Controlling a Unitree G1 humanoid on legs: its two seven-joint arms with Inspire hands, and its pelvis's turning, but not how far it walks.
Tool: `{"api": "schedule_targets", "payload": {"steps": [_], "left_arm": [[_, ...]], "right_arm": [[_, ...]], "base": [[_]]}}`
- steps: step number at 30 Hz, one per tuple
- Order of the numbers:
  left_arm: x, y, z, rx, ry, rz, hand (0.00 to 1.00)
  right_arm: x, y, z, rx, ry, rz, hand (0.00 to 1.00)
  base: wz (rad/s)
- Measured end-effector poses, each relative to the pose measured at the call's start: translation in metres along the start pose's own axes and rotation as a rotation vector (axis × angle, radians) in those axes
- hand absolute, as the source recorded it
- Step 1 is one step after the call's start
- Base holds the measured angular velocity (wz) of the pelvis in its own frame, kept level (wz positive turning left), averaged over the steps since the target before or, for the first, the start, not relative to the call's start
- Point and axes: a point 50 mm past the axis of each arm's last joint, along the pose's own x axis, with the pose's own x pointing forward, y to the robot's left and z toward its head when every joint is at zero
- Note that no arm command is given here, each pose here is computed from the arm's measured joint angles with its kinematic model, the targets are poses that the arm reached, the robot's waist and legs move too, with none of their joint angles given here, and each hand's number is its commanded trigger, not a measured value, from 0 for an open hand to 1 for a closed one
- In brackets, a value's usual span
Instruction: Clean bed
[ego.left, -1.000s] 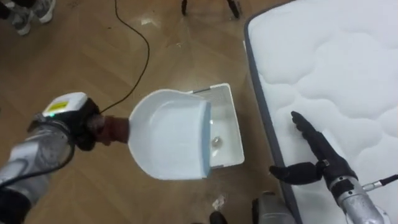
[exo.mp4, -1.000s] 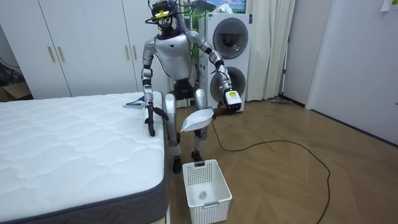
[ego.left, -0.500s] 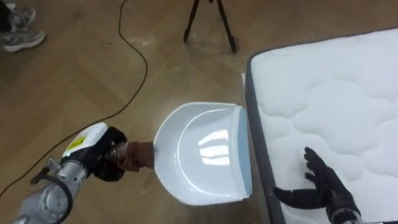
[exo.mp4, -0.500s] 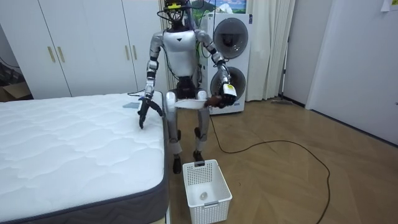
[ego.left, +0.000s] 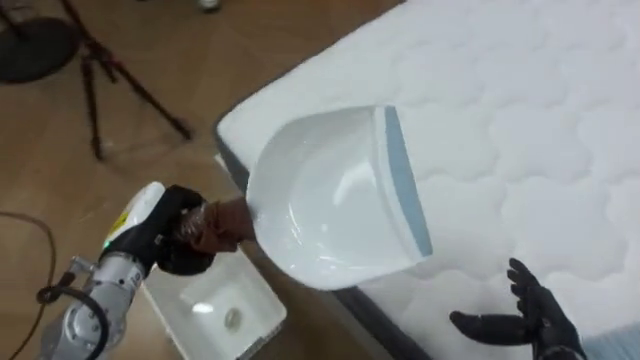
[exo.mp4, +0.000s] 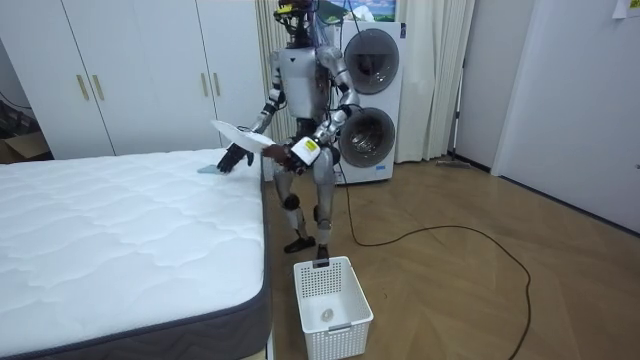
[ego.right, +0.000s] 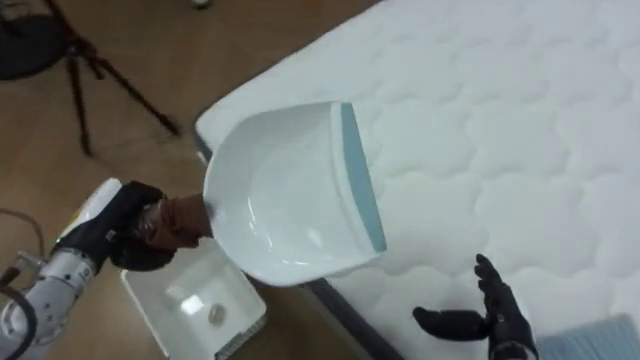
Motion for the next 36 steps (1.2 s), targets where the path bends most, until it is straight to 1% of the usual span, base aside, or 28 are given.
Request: {"api": "schedule_targets", "payload": {"steps": [2, 3, 5, 6, 9, 11, 12, 15, 20, 24, 28, 29, 30, 32, 36], "left_arm": [[0.003, -0.005, 0.002, -0.063, -0.006, -0.007, 1.00], [0.004, -0.006, 0.003, -0.084, -0.010, -0.007, 1.00], [0.005, -0.008, 0.005, -0.174, -0.021, -0.006, 1.00], [0.005, -0.008, 0.005, -0.193, -0.021, -0.005, 1.00], [0.004, -0.009, 0.005, -0.264, -0.021, 0.007, 1.00], [0.003, -0.010, 0.003, -0.305, -0.016, 0.009, 1.00], [0.001, -0.011, 0.002, -0.310, -0.011, 0.009, 1.00], [-0.011, -0.019, -0.013, -0.326, 0.047, -0.005, 1.00], [-0.033, -0.037, -0.032, -0.356, 0.131, -0.039, 1.00], [-0.037, -0.041, -0.034, -0.362, 0.141, -0.066, 1.00], [-0.040, -0.047, -0.034, -0.369, 0.139, -0.090, 0.99], [-0.040, -0.048, -0.034, -0.368, 0.137, -0.097, 0.57], [-0.040, -0.049, -0.033, -0.362, 0.137, -0.103, 0.00], [-0.040, -0.054, -0.033, -0.325, 0.141, -0.121, 0.00], [-0.042, -0.056, -0.034, -0.334, 0.148, -0.122, 0.00]], "right_arm": [[0.000, 0.006, 0.002, 0.003, -0.010, 0.014, 0.00], [0.000, 0.006, 0.001, 0.005, -0.008, 0.012, 0.00], [0.001, 0.005, 0.005, 0.011, -0.022, -0.011, 0.00], [0.001, 0.004, 0.006, 0.013, -0.030, -0.018, 0.00], [0.001, -0.005, 0.006, 0.028, -0.037, -0.072, 0.00], [0.001, -0.013, 0.007, 0.039, -0.045, -0.102, 0.00], [0.002, -0.015, 0.009, 0.043, -0.053, -0.106, 0.00], [0.003, -0.017, 0.016, 0.031, -0.083, -0.105, 0.00], [-0.001, -0.013, 0.019, -0.009, -0.106, -0.046, 0.00], [-0.003, -0.009, 0.014, -0.005, -0.089, 0.001, 0.00], [-0.008, -0.004, 0.005, 0.000, -0.062, 0.019, 0.00], [-0.008, -0.003, 0.005, 0.003, -0.062, 0.021, 0.00], [-0.008, -0.003, 0.004, 0.002, -0.062, 0.021, 0.00], [-0.008, -0.002, 0.005, -0.029, -0.065, 0.023, 0.00], [-0.007, 0.000, -0.001, -0.046, -0.038, 0.016, 0.00]], "base": [[-0.60], [-0.25], [-0.41], [-0.25], [-0.15], [-0.66], [-1.03], [-1.55], [-1.15], [-0.59], [-0.25], [-0.12], [-0.08], [-0.05], [-0.27]]}}
